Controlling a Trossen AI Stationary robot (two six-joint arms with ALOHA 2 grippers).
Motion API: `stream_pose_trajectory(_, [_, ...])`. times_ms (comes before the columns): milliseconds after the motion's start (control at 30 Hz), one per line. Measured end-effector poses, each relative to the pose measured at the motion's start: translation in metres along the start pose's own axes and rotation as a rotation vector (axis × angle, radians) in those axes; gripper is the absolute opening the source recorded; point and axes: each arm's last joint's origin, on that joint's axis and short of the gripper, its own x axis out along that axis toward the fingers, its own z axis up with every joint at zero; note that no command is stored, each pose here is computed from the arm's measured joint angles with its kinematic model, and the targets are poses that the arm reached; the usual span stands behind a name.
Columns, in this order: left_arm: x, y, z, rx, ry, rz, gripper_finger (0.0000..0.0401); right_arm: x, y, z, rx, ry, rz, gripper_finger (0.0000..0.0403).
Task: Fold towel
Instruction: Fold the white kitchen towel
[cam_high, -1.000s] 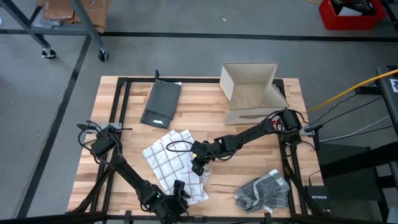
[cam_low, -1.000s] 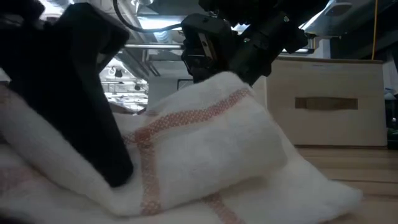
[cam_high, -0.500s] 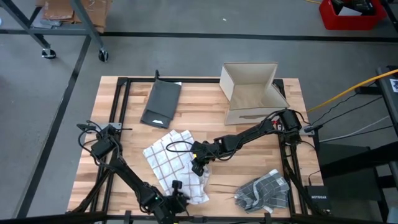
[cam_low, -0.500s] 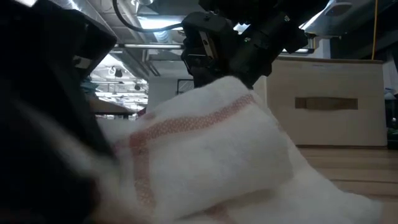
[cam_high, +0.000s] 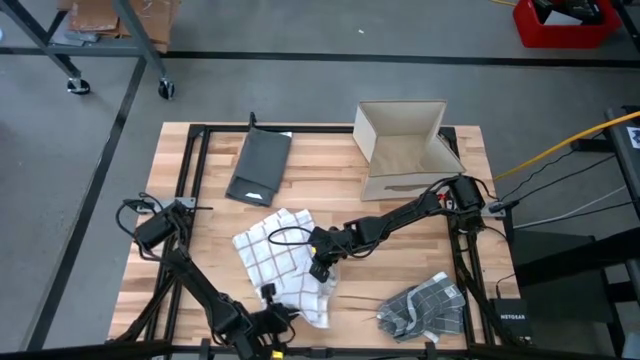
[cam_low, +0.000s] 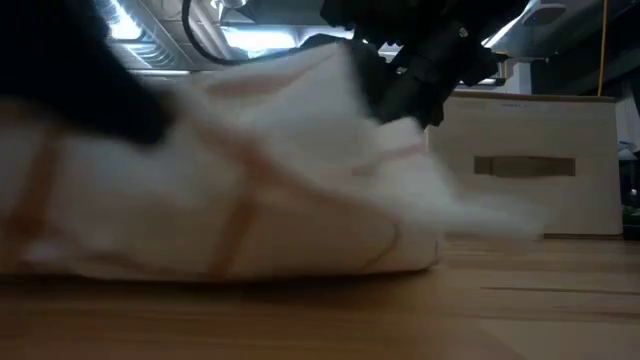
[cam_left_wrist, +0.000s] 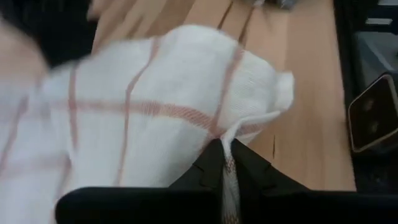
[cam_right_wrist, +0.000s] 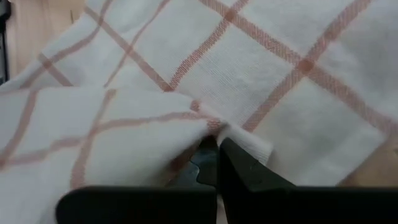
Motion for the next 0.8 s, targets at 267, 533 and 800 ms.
stream_pose_trajectory(267, [-0.015,-0.003,-0.014,-0.613,0.033,0.012,0.0006,0.000,0.001,-0.001,0.019,0.033,0.033,0.0005])
stream_pose_trajectory(533, [-0.024,0.000,-0.024,-0.969,0.047,0.067,0.0003,0.000,0.002,-0.002,0.019,0.054,0.055,0.0005])
stream_pose_trajectory(800, [-0.030,0.000,-0.030,-0.873,0.098,0.076,0.0026,0.000,0.002,-0.002,0.018,0.065,0.061,0.0005])
